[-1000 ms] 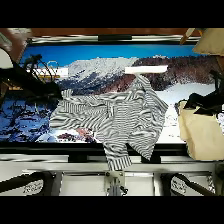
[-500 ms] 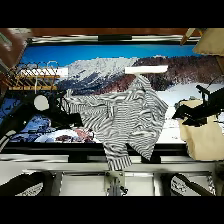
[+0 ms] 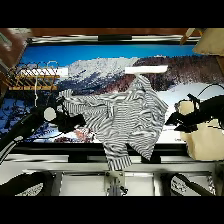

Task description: Fold the shirts.

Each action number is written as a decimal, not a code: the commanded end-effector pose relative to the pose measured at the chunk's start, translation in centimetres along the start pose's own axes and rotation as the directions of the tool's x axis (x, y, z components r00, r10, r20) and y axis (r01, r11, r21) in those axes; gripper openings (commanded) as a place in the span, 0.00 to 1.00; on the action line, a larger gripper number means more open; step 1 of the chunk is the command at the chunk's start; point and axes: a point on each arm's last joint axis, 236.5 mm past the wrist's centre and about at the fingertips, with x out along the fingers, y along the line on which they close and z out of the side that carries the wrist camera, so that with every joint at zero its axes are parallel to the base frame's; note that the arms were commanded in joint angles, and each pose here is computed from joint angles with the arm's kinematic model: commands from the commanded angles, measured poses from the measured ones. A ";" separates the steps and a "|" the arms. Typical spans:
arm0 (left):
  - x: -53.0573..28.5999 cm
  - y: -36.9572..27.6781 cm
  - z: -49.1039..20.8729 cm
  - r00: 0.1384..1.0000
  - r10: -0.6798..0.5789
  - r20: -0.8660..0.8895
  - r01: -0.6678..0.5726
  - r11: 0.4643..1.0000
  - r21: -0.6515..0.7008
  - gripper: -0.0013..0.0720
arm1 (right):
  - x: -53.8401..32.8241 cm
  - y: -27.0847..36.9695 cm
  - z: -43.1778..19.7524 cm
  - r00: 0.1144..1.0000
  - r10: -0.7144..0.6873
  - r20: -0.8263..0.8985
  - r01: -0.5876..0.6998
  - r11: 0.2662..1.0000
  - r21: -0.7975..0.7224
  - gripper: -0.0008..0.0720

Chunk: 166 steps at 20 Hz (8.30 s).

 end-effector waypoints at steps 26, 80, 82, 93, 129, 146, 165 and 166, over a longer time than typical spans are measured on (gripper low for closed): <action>2.2 -1.0 1.8 0.999 -0.034 0.034 0.032 0.997 0.076 0.08 | 5.8 0.3 -1.2 0.987 -0.023 -0.158 0.021 1.000 -0.010 0.95; -12.9 -6.2 17.7 1.000 -0.007 -0.003 0.007 0.941 0.338 0.98 | -2.8 14.7 2.6 0.985 0.166 -0.041 -0.170 0.932 -0.321 0.77; -14.5 -6.2 15.6 1.000 -0.006 -0.004 0.007 0.937 0.351 0.99 | -6.5 11.0 7.0 0.988 0.059 0.142 -0.014 0.953 -0.302 0.77; -6.6 -2.5 -3.3 0.969 -0.076 -0.236 0.128 0.968 0.216 0.99 | -8.5 2.8 13.1 0.950 -0.077 0.302 0.125 0.982 -0.143 0.77; -2.5 -6.7 -1.3 0.991 -0.099 -0.087 0.127 0.894 0.429 0.08 | 6.5 9.2 15.1 0.983 0.178 0.050 -0.165 0.968 -0.191 0.12; -67.4 -18.3 -2.1 -0.170 -0.811 0.560 0.056 0.560 0.827 0.08 | -60.4 32.3 -12.2 -0.415 0.620 0.666 0.405 0.781 -0.475 0.12; -39.7 -5.4 -4.4 0.887 -0.245 0.391 -0.072 0.764 0.641 0.08 | -35.5 19.7 -9.5 0.603 0.104 0.791 0.372 0.841 -0.394 0.12; -38.2 -5.3 -3.9 0.905 -0.218 0.366 -0.070 0.770 0.634 0.08 | -33.5 18.7 -9.0 0.676 0.064 0.735 0.337 0.859 -0.385 0.12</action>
